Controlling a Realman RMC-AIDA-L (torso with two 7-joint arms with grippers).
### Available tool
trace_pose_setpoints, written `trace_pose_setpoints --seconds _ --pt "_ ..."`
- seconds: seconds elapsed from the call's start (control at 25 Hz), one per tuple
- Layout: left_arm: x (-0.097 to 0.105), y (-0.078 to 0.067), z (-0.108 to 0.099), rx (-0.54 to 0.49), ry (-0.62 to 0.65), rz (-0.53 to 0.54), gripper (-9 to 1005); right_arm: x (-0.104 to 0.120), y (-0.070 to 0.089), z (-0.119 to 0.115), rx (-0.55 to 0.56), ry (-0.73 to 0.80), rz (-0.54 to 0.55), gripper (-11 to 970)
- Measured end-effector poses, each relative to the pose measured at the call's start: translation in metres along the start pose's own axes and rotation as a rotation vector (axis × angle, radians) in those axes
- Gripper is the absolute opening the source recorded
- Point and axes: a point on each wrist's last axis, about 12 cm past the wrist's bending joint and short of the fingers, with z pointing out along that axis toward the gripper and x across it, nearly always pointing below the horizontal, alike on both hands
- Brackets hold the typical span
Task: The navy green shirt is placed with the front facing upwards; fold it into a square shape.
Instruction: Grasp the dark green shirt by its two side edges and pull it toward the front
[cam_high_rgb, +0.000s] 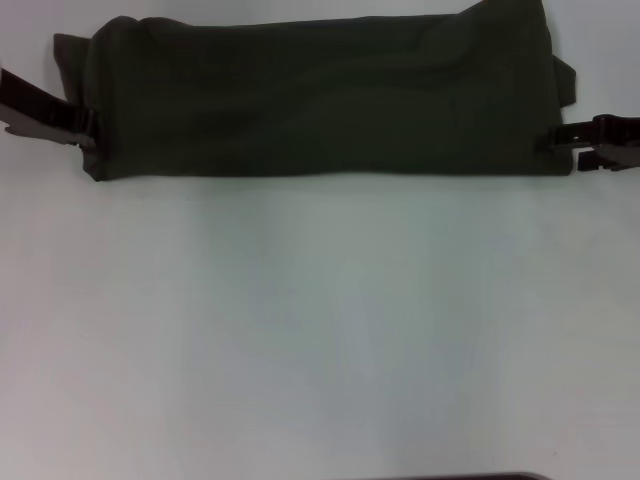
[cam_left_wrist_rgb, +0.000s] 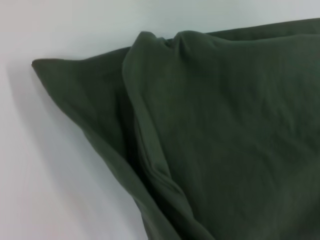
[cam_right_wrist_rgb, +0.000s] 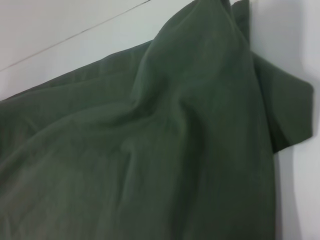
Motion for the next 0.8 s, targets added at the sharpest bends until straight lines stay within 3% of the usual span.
trace_pose_setpoints --seconds 0.8 --pt "0.002 -0.001 0.003 0.000 0.005 0.010 -1 -0.003 0.010 0.017 -0.015 0.003 -0.007 893"
